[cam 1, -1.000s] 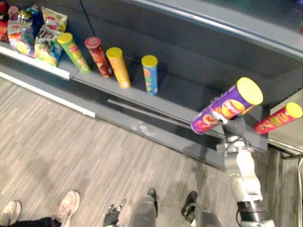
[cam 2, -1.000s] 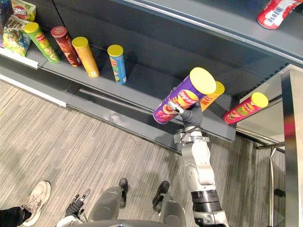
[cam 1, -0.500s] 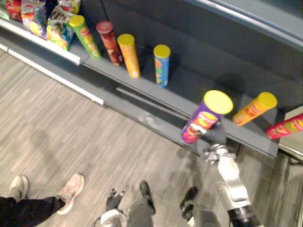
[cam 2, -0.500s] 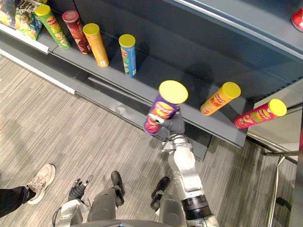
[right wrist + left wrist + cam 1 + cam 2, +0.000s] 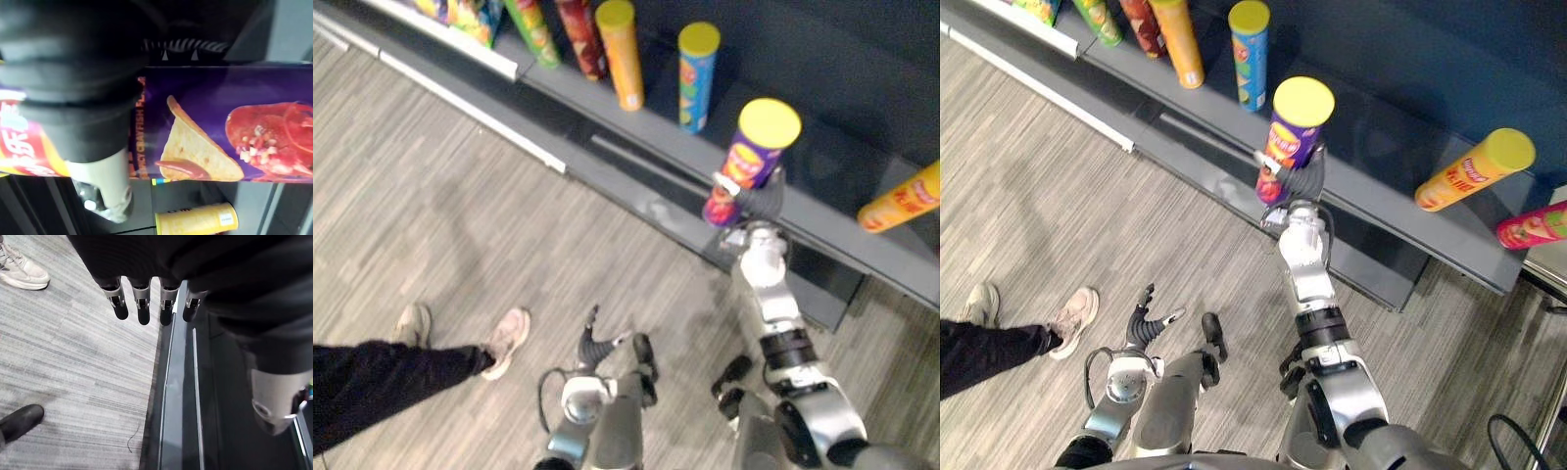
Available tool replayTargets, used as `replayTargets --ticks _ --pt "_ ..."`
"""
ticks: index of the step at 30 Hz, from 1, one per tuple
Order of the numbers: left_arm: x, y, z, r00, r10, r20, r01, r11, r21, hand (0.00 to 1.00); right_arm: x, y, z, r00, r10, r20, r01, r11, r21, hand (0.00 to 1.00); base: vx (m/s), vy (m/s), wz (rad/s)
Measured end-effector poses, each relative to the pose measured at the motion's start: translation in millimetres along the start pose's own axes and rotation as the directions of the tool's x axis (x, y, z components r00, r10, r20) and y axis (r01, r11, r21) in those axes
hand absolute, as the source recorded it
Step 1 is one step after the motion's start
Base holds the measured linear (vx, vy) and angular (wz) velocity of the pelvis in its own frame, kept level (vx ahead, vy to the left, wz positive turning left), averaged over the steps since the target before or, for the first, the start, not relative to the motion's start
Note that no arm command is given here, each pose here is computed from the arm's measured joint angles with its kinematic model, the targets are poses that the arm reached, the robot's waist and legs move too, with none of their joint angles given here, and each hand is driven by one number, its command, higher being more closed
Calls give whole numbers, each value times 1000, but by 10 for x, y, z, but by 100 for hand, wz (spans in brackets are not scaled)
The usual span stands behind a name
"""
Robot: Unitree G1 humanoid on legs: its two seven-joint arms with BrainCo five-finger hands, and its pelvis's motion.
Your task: Put the gum and the chips on the shelf.
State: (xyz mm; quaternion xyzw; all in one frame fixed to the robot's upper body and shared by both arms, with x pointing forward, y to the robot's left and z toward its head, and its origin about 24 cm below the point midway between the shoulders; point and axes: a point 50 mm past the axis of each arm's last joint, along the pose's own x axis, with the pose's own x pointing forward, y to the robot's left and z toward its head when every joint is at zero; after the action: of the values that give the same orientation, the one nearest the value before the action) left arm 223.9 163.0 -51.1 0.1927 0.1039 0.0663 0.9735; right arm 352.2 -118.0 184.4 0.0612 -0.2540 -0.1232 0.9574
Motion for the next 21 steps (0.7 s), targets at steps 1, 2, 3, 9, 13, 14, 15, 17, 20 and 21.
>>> replayTargets --ticks 1,2,3,9,13,14,15,17,20,21 --pt "1 11 0 1000 -1 5 1 1000 4 0 100 -1 78 999 -26 29 26 1000 3 100 -83 0 6" --pt "4 12 1 1000 1 4 -1 1000 0 0 148 -12 111 998 -43 39 43 999 5 100 -71 -2 6" --pt "12 9 13 1000 1 7 -1 1000 -7 0 235 -39 187 995 -80 61 79 997 15 100 -75 -6 7" --pt "65 25 53 1000 19 -2 -19 997 -79 0 586 -281 461 956 -270 119 267 963 45 100 -53 -36 9" --pt "130 46 128 999 25 21 -23 994 -108 0 692 -408 630 923 -339 180 339 940 33 100 6 -84 6" --pt "140 48 138 999 25 22 -22 993 -116 0 716 -448 664 915 -359 187 358 933 40 100 50 -115 8" --pt "147 43 149 999 21 26 -18 993 -116 0 732 -475 677 910 -369 190 369 929 38 100 54 -100 6" --pt "172 36 192 999 17 42 -12 993 -118 0 789 -563 723 894 -405 193 405 913 40 100 34 -96 3" --pt "193 24 283 997 12 80 -2 992 -124 0 855 -628 860 872 -437 220 435 898 60 100 22 -124 12" --pt "195 13 318 995 7 95 5 992 -126 0 881 -653 908 863 -454 223 449 890 76 100 34 -115 8"
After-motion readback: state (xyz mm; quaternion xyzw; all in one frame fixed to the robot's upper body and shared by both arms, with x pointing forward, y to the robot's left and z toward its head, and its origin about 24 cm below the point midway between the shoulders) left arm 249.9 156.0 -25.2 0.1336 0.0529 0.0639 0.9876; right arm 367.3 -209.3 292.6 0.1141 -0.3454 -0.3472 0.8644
